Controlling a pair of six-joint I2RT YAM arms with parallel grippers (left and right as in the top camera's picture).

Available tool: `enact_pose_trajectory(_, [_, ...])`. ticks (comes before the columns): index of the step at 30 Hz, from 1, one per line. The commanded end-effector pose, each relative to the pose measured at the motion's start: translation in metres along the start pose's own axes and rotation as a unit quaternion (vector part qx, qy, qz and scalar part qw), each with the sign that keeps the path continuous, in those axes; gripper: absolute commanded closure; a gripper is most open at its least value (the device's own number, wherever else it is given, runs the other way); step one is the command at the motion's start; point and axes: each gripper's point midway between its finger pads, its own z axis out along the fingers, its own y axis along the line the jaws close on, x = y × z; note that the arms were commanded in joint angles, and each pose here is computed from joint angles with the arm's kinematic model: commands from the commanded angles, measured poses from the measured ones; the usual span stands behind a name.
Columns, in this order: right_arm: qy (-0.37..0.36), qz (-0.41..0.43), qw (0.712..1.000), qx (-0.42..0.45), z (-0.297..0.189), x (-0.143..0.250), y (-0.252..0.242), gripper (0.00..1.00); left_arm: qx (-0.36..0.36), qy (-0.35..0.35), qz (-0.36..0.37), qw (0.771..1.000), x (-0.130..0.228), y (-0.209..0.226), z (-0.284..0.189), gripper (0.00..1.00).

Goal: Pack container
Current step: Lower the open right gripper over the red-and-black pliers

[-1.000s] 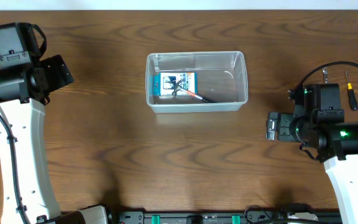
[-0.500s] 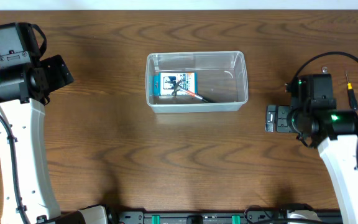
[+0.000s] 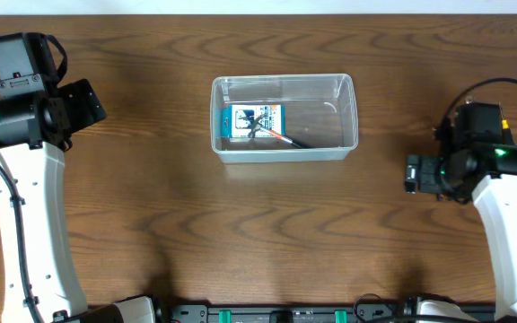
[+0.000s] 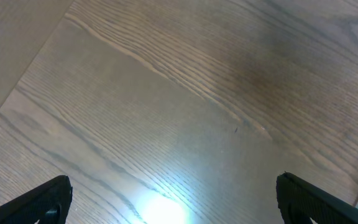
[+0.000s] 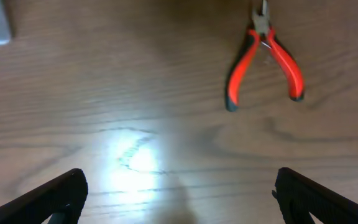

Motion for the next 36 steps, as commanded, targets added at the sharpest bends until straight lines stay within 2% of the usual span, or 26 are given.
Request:
enact_pose_trajectory(1, [0.005, -0.023, 0.999, -0.034, 0.000, 0.004, -0.001, 0.01, -0.010, -0.002, 0.006, 1.000, -0.001, 0.004, 0.000, 0.02])
enact_pose_trajectory(10, [0.009, 0.137, 0.991, -0.007, 0.001, 0.005, -0.018, 0.01, -0.010, -0.002, 0.006, 1.000, -0.001, 0.004, 0.000, 0.02])
enact_pose_trajectory(16, [0.015, 0.114, 0.993, -0.005, 0.009, 0.001, -0.019, 0.01, -0.010, -0.002, 0.006, 1.000, -0.001, 0.004, 0.000, 0.02])
enact_pose_trajectory(27, [0.080, 0.120, 0.989, 0.031, 0.051, 0.007, -0.041, 0.01, -0.010, -0.002, 0.006, 1.000, -0.001, 0.004, 0.000, 0.02])
enact_pose_trajectory(36, [0.083, 0.101, 0.991, 0.016, 0.054, 0.007, -0.039, 0.01, -0.010, -0.002, 0.006, 1.000, -0.001, 0.004, 0.000, 0.02])
